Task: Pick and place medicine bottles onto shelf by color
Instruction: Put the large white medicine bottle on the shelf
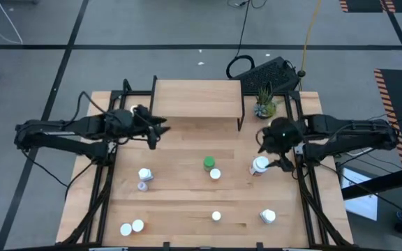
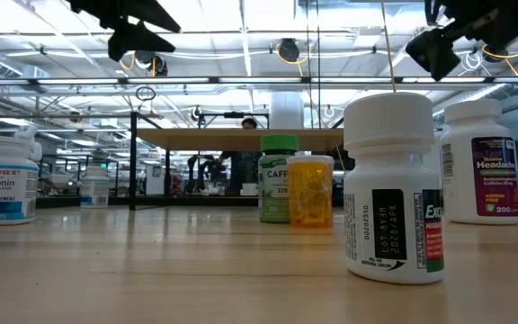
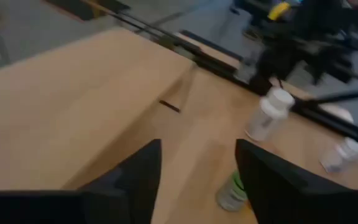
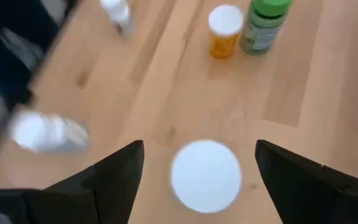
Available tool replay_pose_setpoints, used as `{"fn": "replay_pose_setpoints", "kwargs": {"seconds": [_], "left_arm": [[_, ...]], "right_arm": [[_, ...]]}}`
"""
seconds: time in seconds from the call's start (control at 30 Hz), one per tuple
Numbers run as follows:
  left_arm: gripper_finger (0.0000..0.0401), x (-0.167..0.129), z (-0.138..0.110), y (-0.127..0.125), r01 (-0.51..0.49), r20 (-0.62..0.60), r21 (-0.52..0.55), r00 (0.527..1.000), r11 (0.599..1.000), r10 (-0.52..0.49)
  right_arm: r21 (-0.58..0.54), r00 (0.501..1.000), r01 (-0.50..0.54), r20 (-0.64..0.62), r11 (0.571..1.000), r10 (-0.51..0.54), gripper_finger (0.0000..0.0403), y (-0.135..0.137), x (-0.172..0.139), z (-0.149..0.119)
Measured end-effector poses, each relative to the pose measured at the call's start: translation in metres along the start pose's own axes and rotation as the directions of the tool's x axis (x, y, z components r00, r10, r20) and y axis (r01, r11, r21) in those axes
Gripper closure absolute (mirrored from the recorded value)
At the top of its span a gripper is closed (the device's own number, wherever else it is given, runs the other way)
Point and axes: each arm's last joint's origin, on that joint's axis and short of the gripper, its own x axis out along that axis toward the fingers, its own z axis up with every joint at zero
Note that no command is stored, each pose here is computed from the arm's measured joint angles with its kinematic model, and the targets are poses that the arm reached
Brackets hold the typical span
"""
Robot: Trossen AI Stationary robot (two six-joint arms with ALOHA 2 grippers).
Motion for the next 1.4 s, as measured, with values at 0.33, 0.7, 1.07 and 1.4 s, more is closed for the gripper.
{"fn": "replay_pose_setpoints", "kwargs": {"seconds": [0.33,0.7,1.07,1.4], "left_arm": [[0.0169,0.024,-0.014,-0.011,0.006,-0.091,0.043,0.996,0.999,-0.003],[0.0169,0.031,-0.012,-0.012,-0.035,-0.042,0.056,0.998,0.998,0.038],[0.0169,0.030,-0.005,-0.010,-0.033,0.011,0.034,0.999,0.999,0.033],[0.0169,0.023,0.008,0.002,-0.068,0.092,0.089,0.994,0.994,0.060]], "right_arm": [[-0.040,0.992,-0.026,-0.126,0.999,0.021,0.0047,0.004,0.036,-0.030],[-0.040,0.995,0.004,-0.101,0.999,-0.007,0.0077,0.002,0.046,-0.025],[-0.058,0.997,0.069,-0.025,0.996,-0.071,0.0176,-0.003,0.027,-0.005],[-0.031,0.955,0.297,0.024,0.954,-0.297,0.0169,-0.068,-0.045,0.104]]}}
